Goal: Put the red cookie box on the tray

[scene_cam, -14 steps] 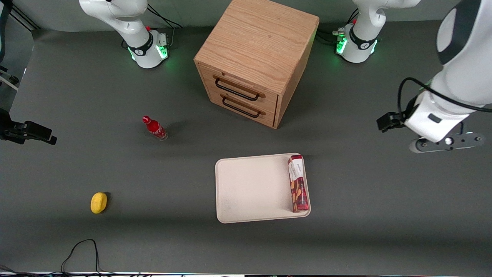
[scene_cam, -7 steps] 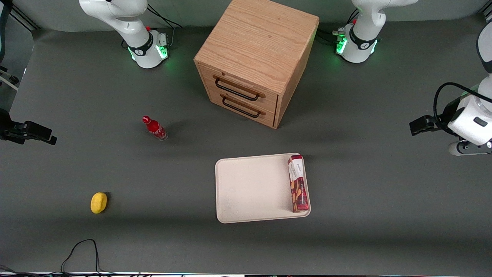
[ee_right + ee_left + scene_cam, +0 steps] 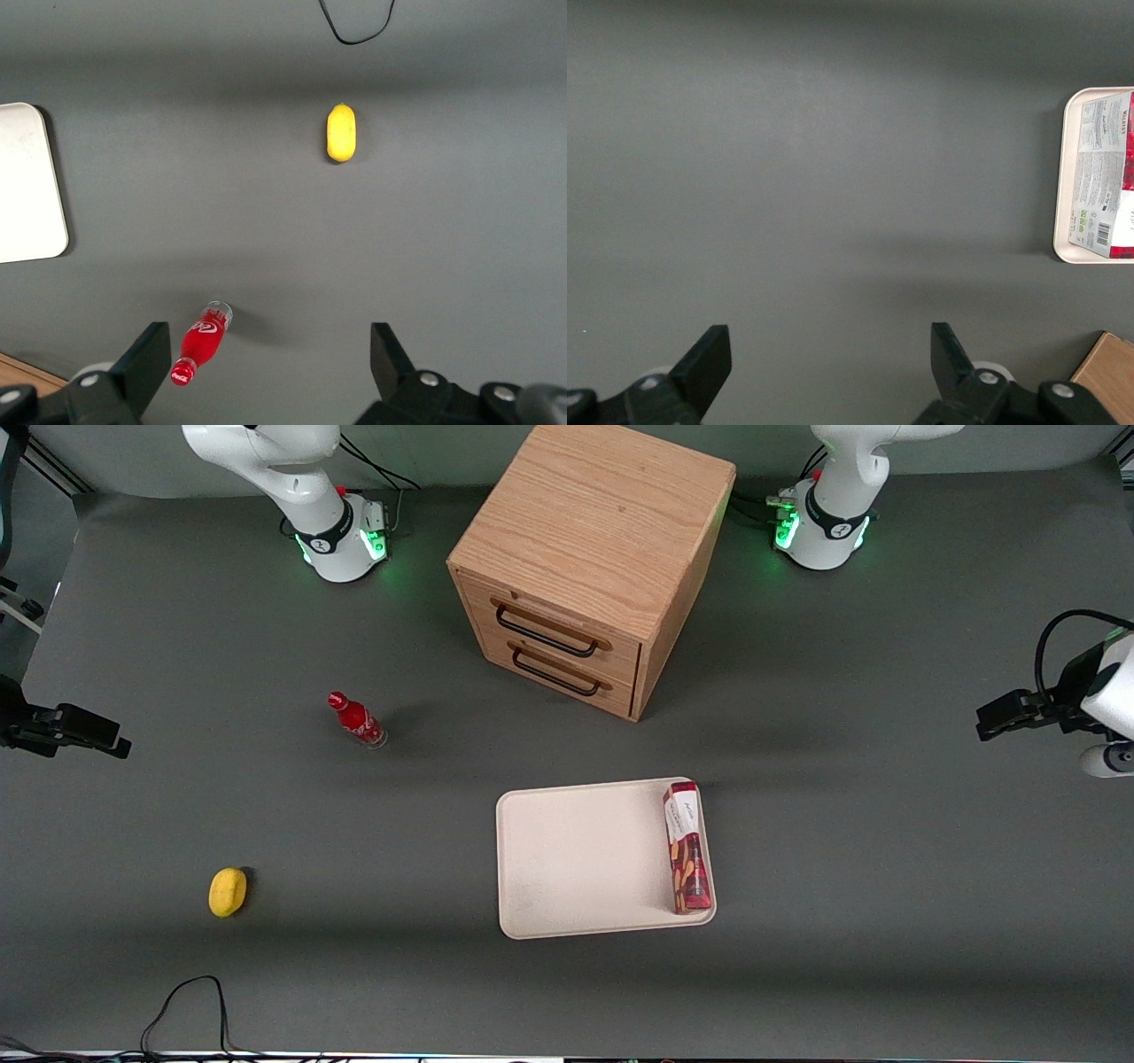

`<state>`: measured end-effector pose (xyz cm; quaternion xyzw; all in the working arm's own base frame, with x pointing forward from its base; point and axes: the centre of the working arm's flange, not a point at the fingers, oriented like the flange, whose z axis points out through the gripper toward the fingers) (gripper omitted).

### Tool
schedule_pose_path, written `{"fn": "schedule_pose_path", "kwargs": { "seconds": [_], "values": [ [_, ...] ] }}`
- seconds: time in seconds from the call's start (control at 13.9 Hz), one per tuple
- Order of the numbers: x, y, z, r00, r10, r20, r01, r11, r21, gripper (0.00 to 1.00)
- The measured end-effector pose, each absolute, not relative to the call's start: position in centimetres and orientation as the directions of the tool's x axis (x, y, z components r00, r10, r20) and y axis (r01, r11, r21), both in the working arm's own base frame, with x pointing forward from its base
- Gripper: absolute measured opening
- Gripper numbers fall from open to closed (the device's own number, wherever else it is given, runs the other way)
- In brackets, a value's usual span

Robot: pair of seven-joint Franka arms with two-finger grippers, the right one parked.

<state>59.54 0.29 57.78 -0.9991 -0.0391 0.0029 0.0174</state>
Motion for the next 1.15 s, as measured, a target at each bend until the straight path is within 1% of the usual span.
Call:
{"fn": "schedule_pose_path", "kwargs": {
  "seconds": [0.07,0.22,0.36,1.15],
  "values": [
    [59.4,0.2,58.0,0.997,0.077,-0.008,0.077,-0.997,-0.031,1.00],
    [58.8,-0.3,58.2,0.997,0.072,-0.042,0.071,-0.997,-0.026,1.00],
    [58.6,-0.5,58.2,0.996,0.068,-0.057,0.067,-0.997,-0.025,1.00],
    [58.4,-1.6,58.1,0.997,0.012,-0.077,0.013,-1.000,0.012,1.00]
  ]
}}
